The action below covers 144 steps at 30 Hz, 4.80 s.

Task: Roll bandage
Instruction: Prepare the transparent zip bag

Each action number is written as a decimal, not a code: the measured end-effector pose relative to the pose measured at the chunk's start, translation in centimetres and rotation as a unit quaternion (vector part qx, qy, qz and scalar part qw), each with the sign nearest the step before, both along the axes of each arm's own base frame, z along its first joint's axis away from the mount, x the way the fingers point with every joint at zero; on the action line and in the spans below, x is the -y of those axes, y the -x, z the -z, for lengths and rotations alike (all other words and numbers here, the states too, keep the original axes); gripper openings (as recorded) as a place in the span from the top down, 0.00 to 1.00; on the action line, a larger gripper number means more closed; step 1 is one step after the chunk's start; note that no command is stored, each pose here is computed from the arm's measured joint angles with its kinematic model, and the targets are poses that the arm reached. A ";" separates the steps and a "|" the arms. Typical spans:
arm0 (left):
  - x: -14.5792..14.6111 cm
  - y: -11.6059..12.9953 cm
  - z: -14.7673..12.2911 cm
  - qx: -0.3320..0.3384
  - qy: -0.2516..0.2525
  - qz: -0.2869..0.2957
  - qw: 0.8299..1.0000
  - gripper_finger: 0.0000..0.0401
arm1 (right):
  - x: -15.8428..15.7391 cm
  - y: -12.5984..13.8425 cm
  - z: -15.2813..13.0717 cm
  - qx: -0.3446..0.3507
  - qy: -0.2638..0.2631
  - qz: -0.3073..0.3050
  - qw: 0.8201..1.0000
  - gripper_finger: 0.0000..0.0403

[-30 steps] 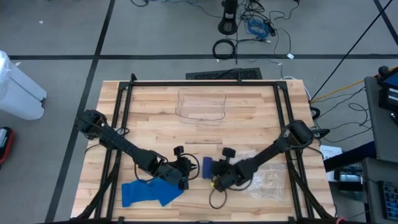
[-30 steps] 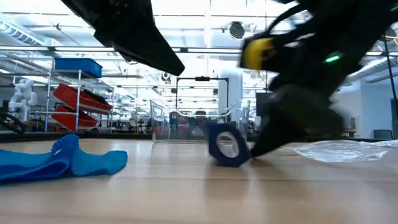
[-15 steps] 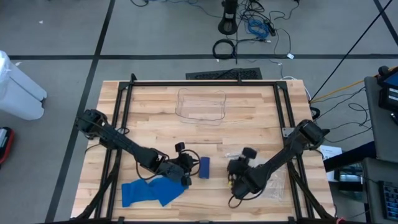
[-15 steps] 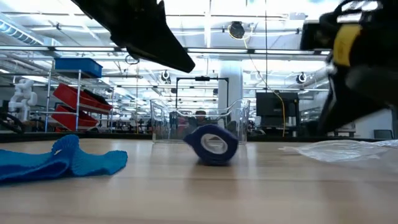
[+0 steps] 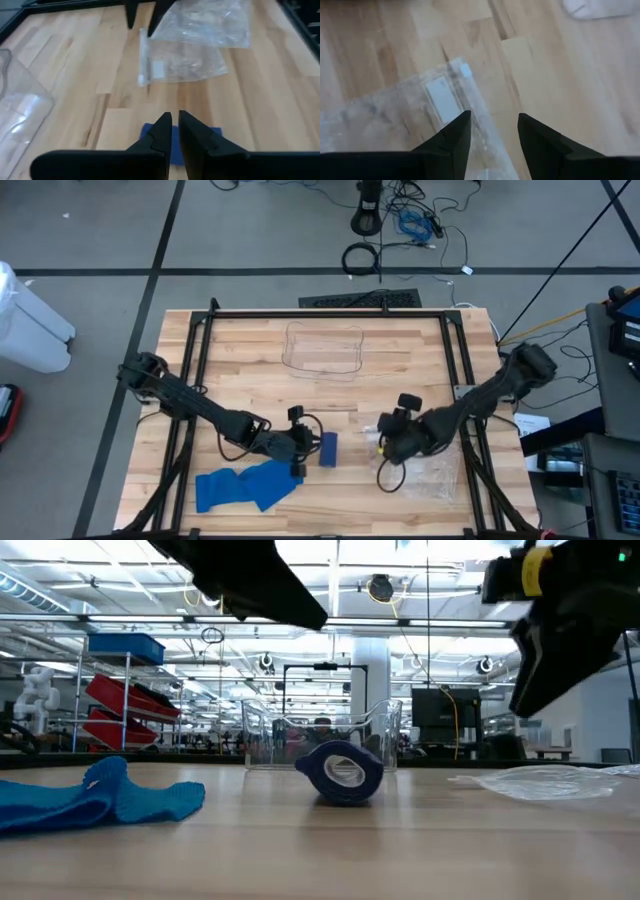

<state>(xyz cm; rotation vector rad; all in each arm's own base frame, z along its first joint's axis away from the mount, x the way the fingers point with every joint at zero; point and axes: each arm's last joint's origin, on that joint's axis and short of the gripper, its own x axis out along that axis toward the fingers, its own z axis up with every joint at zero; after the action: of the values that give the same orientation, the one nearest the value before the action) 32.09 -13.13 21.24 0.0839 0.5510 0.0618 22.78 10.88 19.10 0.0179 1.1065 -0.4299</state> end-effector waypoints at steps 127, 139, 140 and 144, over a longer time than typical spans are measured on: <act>-2.5 -2.4 -1.4 0.102 0.020 0.001 0.995 0.72 | -12.3 -8.1 3.1 -0.117 0.663 -0.275 0.686 1.00; -2.8 -2.3 -0.9 0.071 -0.004 0.015 0.997 0.78 | -12.3 -8.2 3.1 -0.124 0.665 -0.279 0.682 1.00; -2.9 -2.3 -0.8 0.064 -0.006 0.020 0.998 0.82 | -12.3 -8.2 3.1 -0.124 0.665 -0.279 0.682 1.00; -3.2 -2.3 -0.6 0.052 -0.003 0.030 0.998 0.97 | -12.3 -8.2 3.1 -0.124 0.665 -0.279 0.682 1.00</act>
<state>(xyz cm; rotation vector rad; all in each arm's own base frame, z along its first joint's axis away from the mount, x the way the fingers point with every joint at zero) 34.40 -9.93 21.81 0.1023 0.4443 0.0098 30.95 23.16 16.01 -1.6859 0.7667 -0.6001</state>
